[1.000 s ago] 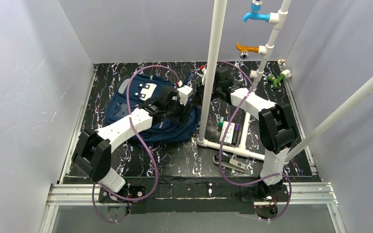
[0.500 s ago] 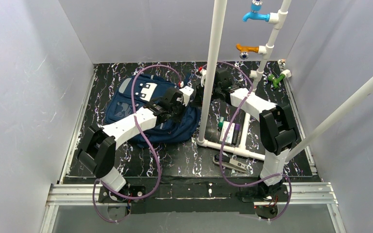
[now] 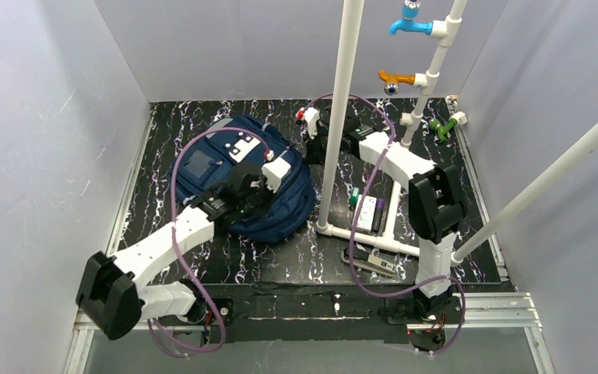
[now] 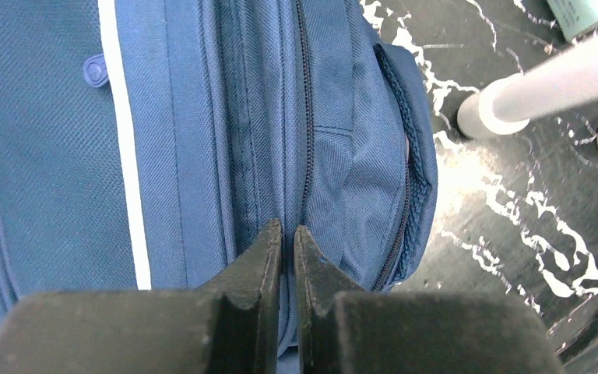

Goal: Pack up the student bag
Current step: Zip the student bag at the center of the board.

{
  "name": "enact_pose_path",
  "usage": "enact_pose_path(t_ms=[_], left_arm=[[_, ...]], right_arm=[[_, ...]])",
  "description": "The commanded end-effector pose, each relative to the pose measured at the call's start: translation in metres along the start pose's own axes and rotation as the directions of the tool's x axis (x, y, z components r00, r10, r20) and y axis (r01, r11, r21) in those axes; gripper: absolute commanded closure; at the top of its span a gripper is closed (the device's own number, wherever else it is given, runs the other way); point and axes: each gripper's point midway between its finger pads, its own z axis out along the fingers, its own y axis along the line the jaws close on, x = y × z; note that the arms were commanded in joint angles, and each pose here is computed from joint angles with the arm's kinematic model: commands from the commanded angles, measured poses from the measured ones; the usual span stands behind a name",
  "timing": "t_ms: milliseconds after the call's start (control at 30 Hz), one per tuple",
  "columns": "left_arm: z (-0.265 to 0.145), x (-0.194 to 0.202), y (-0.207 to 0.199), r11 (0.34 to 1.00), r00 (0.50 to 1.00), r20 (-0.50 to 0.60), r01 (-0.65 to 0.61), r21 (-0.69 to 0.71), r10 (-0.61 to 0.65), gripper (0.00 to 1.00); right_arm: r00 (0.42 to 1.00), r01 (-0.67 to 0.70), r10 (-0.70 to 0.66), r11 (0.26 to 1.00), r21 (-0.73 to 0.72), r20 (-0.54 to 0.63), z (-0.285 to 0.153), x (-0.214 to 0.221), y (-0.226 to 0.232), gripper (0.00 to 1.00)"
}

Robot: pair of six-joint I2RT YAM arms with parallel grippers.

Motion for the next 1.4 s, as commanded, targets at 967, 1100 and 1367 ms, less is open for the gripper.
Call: enact_pose_path(t_ms=[967,1100,1367], left_arm=[[-0.071,0.059,-0.004,0.996,0.996,0.031,-0.087,0.017,0.087,1.0],[-0.071,0.06,-0.004,0.996,0.996,0.031,-0.086,0.013,0.086,1.0],[-0.072,0.066,0.001,0.997,0.997,0.042,-0.068,-0.023,0.069,1.0]], right_arm=[[0.929,0.088,-0.122,0.99,0.112,0.349,0.091,-0.094,-0.11,0.99],[0.926,0.066,-0.112,0.988,0.139,0.362,0.092,-0.098,-0.117,0.99],[0.896,0.072,-0.121,0.989,0.131,0.426,0.1,-0.104,-0.116,0.98]])
